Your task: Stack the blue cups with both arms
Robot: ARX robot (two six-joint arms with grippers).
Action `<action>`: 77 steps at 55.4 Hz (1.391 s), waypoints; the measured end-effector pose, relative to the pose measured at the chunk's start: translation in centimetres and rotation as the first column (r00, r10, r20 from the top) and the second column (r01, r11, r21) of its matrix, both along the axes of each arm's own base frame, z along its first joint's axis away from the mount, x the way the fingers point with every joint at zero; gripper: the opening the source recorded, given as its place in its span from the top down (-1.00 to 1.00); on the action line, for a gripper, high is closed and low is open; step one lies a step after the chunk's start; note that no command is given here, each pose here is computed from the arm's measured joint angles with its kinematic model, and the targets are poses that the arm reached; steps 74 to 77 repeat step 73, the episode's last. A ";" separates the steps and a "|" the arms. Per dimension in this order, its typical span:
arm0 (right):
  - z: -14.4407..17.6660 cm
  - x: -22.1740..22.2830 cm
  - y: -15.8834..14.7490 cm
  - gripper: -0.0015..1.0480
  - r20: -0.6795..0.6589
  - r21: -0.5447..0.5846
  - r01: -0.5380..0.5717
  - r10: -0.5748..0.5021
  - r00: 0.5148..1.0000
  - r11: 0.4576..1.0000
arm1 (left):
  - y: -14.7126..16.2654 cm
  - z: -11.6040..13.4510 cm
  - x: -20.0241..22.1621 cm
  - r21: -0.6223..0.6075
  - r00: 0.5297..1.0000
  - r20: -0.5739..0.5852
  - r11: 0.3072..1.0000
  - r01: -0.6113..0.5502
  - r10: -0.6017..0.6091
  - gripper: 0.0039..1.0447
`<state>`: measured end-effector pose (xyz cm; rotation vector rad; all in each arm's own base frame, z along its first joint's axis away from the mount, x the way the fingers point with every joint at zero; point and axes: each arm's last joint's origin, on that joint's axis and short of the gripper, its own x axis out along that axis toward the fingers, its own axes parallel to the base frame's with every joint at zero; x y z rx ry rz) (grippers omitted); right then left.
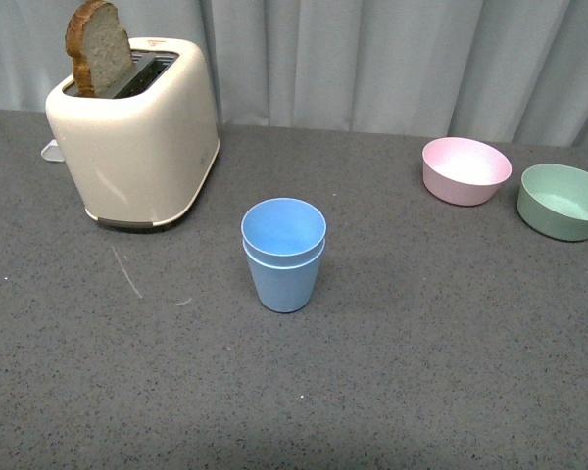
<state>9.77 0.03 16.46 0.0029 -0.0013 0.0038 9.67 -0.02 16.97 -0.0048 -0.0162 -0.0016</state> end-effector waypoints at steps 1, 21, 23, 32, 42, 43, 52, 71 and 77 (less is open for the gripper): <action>0.0 0.0 0.0 0.95 0.000 -0.002 0.000 0.000 1.000 1.000 | 0.0 0.0 0.0 0.000 1.000 0.000 1.000 0.000 0.000 -0.88; 0.0 0.0 0.0 -0.22 0.000 -0.001 0.000 0.000 1.000 1.000 | 0.0 0.0 0.0 0.000 1.000 0.000 1.000 0.000 0.000 -0.88; 0.0 0.0 0.0 -0.32 0.000 -0.002 0.000 0.000 1.000 1.000 | 0.0 0.0 0.0 0.000 1.000 0.000 1.000 0.000 0.000 -0.88; 0.0 0.0 0.0 -0.84 0.000 0.000 0.000 0.000 1.000 1.000 | 0.0 0.0 0.0 0.000 1.000 0.000 1.000 0.000 0.000 -0.88; 0.0 0.0 0.0 -0.81 0.000 -0.001 0.000 0.000 1.000 1.000 | 0.0 0.0 0.0 0.000 1.000 0.000 1.000 0.000 0.000 -0.88; 0.0 0.0 0.0 -0.81 0.000 -0.001 0.000 0.000 1.000 1.000 | 0.0 0.0 0.0 0.000 1.000 0.000 1.000 0.000 0.000 -0.88; 0.0 0.0 0.0 -0.81 0.000 -0.001 0.000 0.000 1.000 1.000 | 0.0 0.0 0.0 0.000 1.000 0.000 1.000 0.000 0.000 -0.88; 0.0 0.0 0.0 -0.81 0.000 -0.001 0.000 0.000 1.000 1.000 | 0.0 0.0 0.0 0.000 1.000 0.000 1.000 0.000 0.000 -0.88; 0.0 0.0 0.0 -0.81 0.000 -0.001 0.000 0.000 1.000 1.000 | 0.0 0.0 0.0 0.000 1.000 0.000 1.000 0.000 0.000 -0.88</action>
